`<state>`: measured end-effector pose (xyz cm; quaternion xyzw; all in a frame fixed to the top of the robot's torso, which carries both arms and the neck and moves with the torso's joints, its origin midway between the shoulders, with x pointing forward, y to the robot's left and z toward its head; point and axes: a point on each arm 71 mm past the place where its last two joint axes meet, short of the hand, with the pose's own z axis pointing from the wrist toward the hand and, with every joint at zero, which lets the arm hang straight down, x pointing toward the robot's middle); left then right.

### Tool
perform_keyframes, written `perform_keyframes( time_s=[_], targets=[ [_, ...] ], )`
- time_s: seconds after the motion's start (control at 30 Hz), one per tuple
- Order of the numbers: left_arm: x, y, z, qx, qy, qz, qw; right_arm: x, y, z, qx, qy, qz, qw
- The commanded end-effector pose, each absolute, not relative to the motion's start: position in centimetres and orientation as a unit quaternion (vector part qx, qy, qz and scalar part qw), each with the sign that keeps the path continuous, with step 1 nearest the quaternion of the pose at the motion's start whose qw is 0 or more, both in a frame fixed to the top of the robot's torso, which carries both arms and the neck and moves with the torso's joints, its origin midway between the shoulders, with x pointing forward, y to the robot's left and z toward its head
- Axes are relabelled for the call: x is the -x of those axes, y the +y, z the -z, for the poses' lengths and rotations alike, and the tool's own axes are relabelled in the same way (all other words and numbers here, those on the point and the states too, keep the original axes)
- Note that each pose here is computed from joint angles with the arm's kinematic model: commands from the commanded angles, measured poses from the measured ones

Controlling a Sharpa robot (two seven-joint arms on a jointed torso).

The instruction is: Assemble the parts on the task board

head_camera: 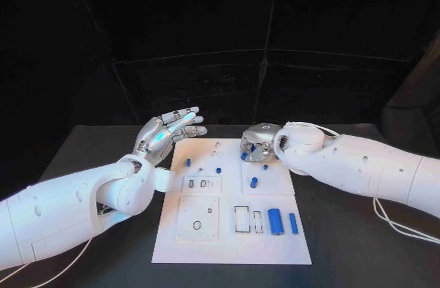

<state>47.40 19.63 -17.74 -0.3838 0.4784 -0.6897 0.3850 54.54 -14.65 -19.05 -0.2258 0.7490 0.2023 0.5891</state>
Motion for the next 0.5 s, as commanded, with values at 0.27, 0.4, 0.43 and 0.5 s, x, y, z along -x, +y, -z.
perform_keyframes(
  time_s=[0.27, 0.4, 0.43, 0.5],
  targets=[
    [-47.39, 19.82, 17.56, 0.377, 0.478, 0.695, 0.384, -54.63, -14.61, 19.06, 0.23, 0.753, -0.212, 0.579],
    [-47.44, 19.83, 17.58, 0.377, 0.478, 0.694, 0.384, -54.71, -14.56, 19.07, 0.229, 0.753, -0.213, 0.58],
    [-47.45, 19.82, 17.59, 0.377, 0.478, 0.694, 0.384, -54.72, -14.54, 19.06, 0.229, 0.752, -0.213, 0.58],
    [-47.46, 19.84, 17.59, 0.377, 0.478, 0.694, 0.384, -54.72, -14.49, 18.95, 0.225, 0.748, -0.218, 0.585]
  ],
)
